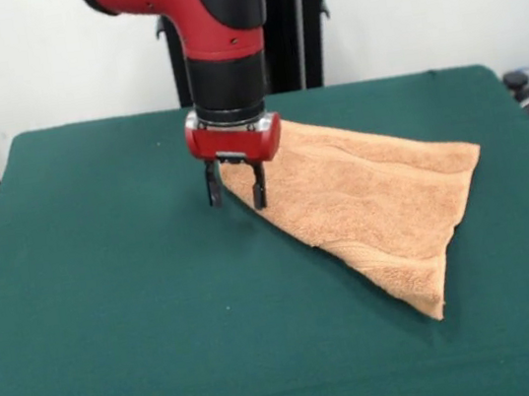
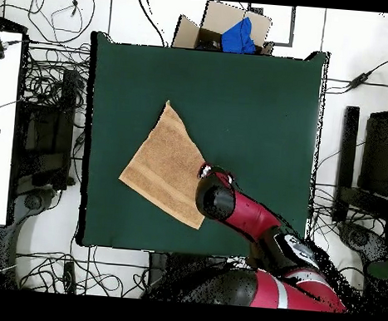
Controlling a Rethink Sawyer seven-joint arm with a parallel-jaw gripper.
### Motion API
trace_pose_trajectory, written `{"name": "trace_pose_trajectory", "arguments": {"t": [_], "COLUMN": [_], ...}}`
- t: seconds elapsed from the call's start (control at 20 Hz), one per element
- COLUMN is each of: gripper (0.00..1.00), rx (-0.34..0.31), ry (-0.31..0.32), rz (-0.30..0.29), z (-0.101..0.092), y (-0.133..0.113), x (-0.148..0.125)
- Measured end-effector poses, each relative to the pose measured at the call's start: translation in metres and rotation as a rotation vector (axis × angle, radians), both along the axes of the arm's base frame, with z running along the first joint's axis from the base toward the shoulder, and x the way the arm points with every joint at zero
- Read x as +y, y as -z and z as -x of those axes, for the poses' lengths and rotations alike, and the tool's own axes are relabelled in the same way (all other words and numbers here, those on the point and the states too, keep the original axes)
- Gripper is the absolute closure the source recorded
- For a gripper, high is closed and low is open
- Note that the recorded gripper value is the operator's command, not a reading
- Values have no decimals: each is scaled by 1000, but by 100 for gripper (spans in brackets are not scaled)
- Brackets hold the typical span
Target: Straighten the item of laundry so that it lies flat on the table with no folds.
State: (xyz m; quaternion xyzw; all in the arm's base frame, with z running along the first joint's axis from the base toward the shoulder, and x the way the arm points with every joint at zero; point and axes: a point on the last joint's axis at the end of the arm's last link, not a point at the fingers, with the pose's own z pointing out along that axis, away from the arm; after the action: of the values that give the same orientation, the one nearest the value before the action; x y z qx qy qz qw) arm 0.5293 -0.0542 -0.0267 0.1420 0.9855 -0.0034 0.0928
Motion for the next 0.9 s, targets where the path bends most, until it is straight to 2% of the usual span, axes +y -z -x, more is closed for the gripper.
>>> {"name": "trace_pose_trajectory", "arguments": {"t": [0.4, 0.9], "gripper": [0, 0], "rx": [42, 19], "ry": [18, 22], "rz": [-23, -19], "z": [16, 16], "y": [20, 26], "x": [-2, -2]}}
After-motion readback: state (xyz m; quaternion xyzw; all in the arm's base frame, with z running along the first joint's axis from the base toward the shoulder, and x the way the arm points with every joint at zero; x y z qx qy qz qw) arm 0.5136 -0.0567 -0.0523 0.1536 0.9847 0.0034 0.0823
